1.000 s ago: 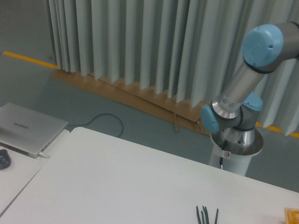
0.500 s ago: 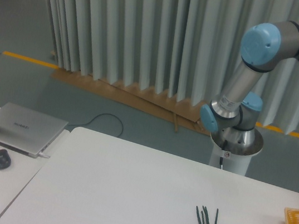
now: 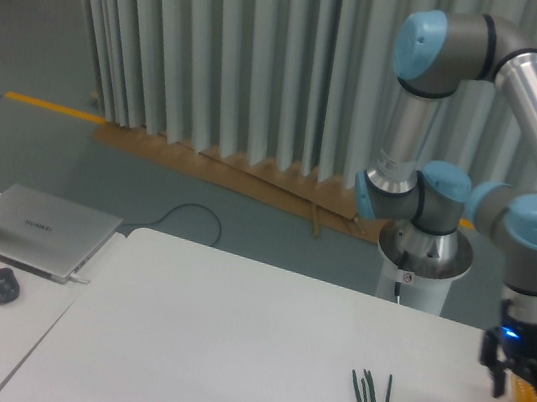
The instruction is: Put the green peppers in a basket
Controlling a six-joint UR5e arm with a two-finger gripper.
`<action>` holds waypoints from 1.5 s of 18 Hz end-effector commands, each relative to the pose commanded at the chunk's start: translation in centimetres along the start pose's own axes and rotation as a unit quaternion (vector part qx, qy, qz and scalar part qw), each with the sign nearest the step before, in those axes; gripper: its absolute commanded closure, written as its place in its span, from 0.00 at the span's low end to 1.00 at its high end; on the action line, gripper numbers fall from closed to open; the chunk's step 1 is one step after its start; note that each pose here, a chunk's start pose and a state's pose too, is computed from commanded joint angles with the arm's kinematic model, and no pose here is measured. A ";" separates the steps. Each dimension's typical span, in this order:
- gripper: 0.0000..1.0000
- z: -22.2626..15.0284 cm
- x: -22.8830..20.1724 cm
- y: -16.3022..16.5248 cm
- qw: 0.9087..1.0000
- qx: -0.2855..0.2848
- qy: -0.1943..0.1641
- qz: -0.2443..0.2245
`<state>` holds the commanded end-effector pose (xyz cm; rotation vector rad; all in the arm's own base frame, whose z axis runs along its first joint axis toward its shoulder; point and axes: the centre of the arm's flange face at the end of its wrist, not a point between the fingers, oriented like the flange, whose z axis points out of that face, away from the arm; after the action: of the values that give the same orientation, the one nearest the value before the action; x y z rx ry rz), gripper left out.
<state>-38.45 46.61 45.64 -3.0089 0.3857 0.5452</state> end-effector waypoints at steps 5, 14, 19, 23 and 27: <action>0.00 -1.6 3.9 -3.4 0.998 0.016 0.001 -0.068; 0.00 -3.7 8.2 -4.6 0.992 0.002 0.062 0.111; 0.00 -5.3 9.5 -4.1 0.985 0.006 0.110 0.134; 0.00 -7.9 12.3 -2.9 0.981 -0.005 0.127 0.144; 0.00 -8.5 14.3 -2.5 0.981 -0.013 0.136 0.139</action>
<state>-21.99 44.81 48.60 -3.0776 0.8304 0.1488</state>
